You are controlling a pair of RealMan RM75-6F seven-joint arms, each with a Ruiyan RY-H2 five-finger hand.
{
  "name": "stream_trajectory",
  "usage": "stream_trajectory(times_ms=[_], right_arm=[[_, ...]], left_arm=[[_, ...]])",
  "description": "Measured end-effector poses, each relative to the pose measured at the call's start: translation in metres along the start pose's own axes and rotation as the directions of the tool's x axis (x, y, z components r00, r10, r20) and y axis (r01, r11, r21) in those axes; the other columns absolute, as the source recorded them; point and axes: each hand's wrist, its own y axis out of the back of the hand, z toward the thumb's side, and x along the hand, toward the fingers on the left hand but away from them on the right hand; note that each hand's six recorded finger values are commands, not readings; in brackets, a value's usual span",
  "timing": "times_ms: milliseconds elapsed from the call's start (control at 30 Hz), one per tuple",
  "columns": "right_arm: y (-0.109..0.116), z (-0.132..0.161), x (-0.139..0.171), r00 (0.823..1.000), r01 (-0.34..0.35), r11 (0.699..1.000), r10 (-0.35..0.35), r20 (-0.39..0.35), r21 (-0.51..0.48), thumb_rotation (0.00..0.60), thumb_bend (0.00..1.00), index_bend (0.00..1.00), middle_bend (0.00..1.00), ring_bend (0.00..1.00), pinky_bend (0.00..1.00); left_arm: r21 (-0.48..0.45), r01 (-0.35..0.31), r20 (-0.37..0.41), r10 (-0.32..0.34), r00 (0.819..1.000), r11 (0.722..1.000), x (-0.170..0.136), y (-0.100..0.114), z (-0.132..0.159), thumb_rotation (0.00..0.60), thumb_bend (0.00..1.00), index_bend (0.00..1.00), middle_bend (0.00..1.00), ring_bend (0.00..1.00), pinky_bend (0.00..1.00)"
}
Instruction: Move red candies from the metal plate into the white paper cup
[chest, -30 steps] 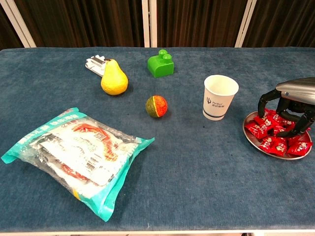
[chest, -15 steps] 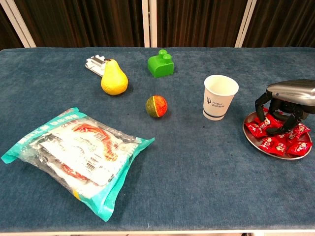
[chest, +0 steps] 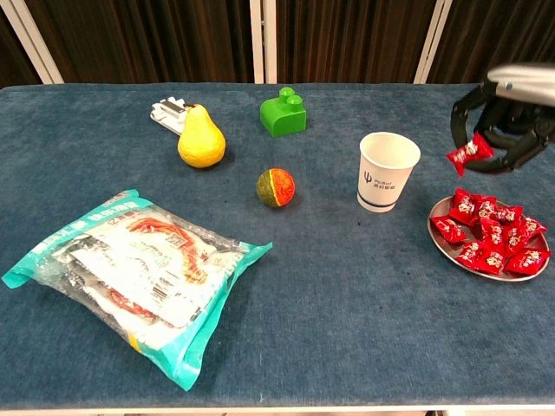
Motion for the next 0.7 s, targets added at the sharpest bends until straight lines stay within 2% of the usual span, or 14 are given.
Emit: stream_trajectory(times_ms=[133,400,533,700], right_arm=[[0.015,0.017,-0.017,0.999,0.032,0.999,-0.032,-0.035,-0.008,0.6,0.58,0.65,0.91,1.0,1.0],[0.0,0.038,-0.054,0.998,-0.022,1.0,0.022,-0.056,0.008,0.6,0.58,0.54,0.91,1.0,1.0],[-0.004,0.04,-0.059,0.998,-0.027,0.999,0.028,-0.05,0.022,0.6,0.58,0.44,0.91,1.0,1.0],[-0.002,0.038,-0.055,0.999,-0.015,1.0,0.016,-0.043,0.027,0.6,0.58,0.4,0.91,1.0,1.0]], left_arm=[[0.0,0.001,-0.001,-0.001,1.0,1.0,0.0,0.0,0.001,0.6,0.0,0.0,0.0,0.0,0.0],[0.006,0.01,-0.005,-0.01,1.0,1.0,0.001,-0.001,0.0,0.6,0.0,0.0,0.0,0.0,0.0],[0.006,0.011,-0.009,-0.011,1.0,1.0,0.0,-0.002,-0.001,0.6,0.0,0.0,0.0,0.0,0.0],[0.005,0.012,-0.009,-0.012,1.0,1.0,0.0,-0.003,-0.001,0.6,0.0,0.0,0.0,0.0,0.0]])
